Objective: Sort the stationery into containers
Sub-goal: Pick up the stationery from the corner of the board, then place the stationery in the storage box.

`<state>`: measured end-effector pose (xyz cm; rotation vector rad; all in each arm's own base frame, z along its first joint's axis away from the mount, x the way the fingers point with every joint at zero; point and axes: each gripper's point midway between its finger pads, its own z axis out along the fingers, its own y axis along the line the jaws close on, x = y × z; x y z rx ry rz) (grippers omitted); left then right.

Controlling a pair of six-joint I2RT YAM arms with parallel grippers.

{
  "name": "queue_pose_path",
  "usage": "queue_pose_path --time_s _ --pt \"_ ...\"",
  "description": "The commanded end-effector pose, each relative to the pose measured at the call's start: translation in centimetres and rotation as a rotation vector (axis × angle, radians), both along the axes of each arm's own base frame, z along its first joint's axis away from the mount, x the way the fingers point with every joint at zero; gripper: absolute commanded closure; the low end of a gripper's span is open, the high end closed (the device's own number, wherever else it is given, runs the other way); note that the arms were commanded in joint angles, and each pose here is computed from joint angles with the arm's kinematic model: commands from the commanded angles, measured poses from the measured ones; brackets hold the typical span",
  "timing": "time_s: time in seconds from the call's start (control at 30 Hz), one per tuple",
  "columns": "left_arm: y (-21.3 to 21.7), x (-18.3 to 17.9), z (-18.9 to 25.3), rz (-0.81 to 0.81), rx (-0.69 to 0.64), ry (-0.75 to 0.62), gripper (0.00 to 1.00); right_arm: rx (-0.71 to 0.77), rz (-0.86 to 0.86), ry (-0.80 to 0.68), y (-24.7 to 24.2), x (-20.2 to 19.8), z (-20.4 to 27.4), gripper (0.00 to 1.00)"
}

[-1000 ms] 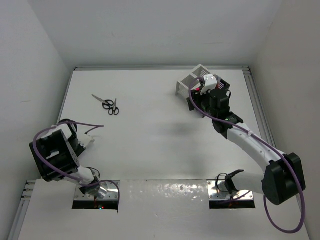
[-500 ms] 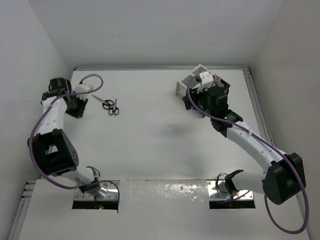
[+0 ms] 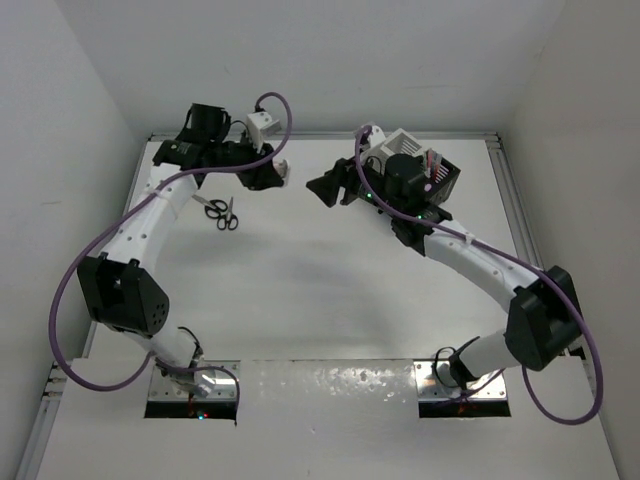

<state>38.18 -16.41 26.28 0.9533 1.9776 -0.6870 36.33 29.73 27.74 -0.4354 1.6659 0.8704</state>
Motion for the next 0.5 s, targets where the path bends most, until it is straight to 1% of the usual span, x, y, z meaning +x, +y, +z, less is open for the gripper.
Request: queue_pose_path --time_s 0.0,0.1,0.2,0.27,0.33,0.47 --pt "-3.6 -2.2 4.6 -0.124 -0.110 -0.080 1.00 0.164 0.141 -0.082 3.3 -0.8 5.5 0.40" --pt "-5.3 -3.9 4.9 -0.191 -0.131 -0.061 1.00 0.191 0.211 -0.106 4.8 -1.2 5.8 0.37" --pt "-6.3 -5.2 4.9 -0.235 -0.132 -0.060 1.00 0.212 0.240 -0.093 5.3 -1.6 5.6 0.38" --pt "-6.8 -5.9 4.6 -0.263 -0.127 -0.053 1.00 0.227 0.244 -0.096 5.2 -1.7 5.7 0.40" --pt "-7.2 -6.4 4.6 -0.283 -0.133 -0.045 1.00 0.232 0.252 -0.089 5.3 -1.9 5.6 0.46" --pt "-8.1 -7.6 5.8 -0.340 -0.164 -0.048 1.00 0.231 0.268 -0.075 5.3 -2.5 4.8 0.54"
